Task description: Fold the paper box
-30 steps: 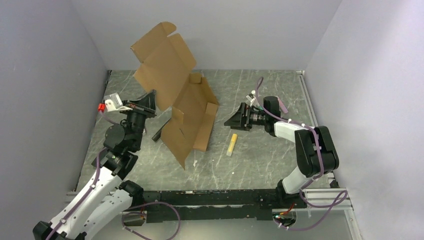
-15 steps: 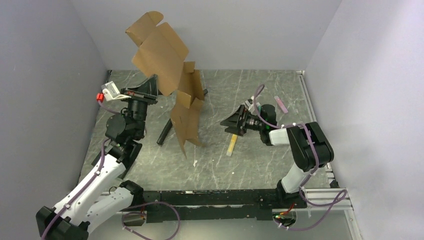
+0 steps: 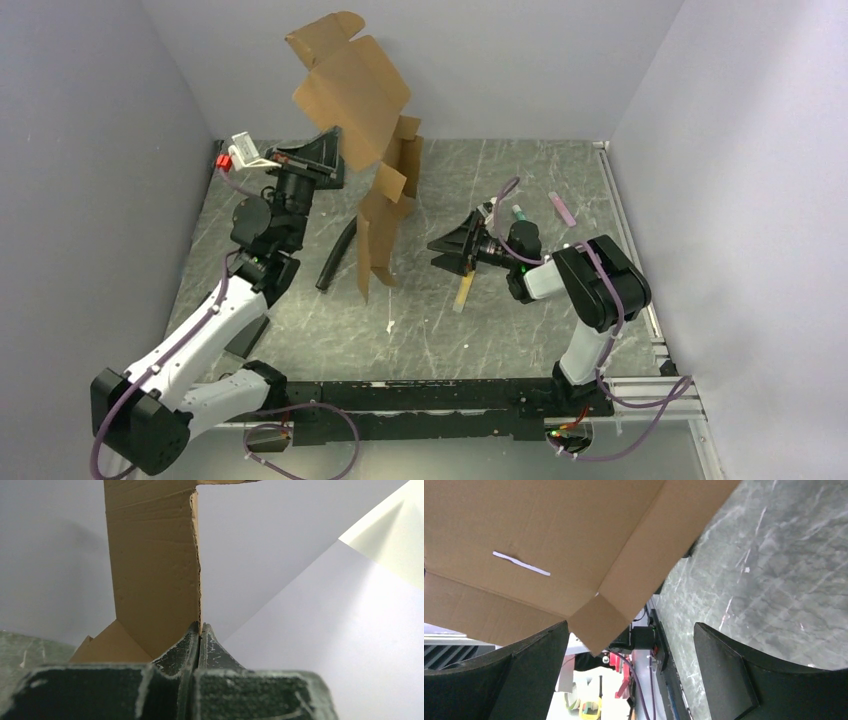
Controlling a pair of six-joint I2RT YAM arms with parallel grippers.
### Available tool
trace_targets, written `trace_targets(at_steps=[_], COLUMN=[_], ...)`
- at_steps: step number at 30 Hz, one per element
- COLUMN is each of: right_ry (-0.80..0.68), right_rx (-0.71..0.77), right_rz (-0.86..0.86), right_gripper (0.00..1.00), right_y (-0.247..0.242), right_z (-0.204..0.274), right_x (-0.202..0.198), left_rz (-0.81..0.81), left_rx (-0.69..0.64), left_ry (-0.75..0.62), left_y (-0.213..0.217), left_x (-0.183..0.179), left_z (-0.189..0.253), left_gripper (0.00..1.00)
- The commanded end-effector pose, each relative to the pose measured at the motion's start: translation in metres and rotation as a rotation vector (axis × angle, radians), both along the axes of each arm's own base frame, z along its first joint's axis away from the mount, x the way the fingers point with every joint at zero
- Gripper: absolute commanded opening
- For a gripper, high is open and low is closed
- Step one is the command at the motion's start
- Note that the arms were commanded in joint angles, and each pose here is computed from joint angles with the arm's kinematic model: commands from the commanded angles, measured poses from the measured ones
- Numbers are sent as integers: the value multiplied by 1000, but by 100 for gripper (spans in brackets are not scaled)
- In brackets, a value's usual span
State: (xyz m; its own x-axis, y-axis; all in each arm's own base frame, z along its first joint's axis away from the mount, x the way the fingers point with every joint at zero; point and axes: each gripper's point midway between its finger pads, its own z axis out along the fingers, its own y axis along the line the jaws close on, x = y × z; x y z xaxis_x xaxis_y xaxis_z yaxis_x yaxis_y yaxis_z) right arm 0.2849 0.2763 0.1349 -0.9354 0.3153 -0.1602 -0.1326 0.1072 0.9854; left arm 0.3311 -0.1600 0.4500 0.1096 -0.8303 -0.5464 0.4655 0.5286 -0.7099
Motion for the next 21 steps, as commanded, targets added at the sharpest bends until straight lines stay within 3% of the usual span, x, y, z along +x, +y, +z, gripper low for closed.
trace_targets(at_steps=[1,10,17,19,21], right_ry=[-118,-128,-155,-93,-126], right_rx=[91,188,359,423,413], right_rz=[-40,-91,-226,-259,-241], right_gripper=[99,100,99,90,78], right_y=[0,-1,-7,-8,-5], right_z=[29,53,96,100,101], right_x=[2,0,37,51,53], left_rz=[-92,-145,-198,-202,-194], left_rx=[-111,-168,-210,-217,-217], left_ry=[-163,-221,-243,-242,-243], left_y=[-9,-32,-53,-54,-51], left_x=[-17,-9,-10,-13,-18], left_z=[64,92,103,104,104], left_gripper=[0,0,0,0,0])
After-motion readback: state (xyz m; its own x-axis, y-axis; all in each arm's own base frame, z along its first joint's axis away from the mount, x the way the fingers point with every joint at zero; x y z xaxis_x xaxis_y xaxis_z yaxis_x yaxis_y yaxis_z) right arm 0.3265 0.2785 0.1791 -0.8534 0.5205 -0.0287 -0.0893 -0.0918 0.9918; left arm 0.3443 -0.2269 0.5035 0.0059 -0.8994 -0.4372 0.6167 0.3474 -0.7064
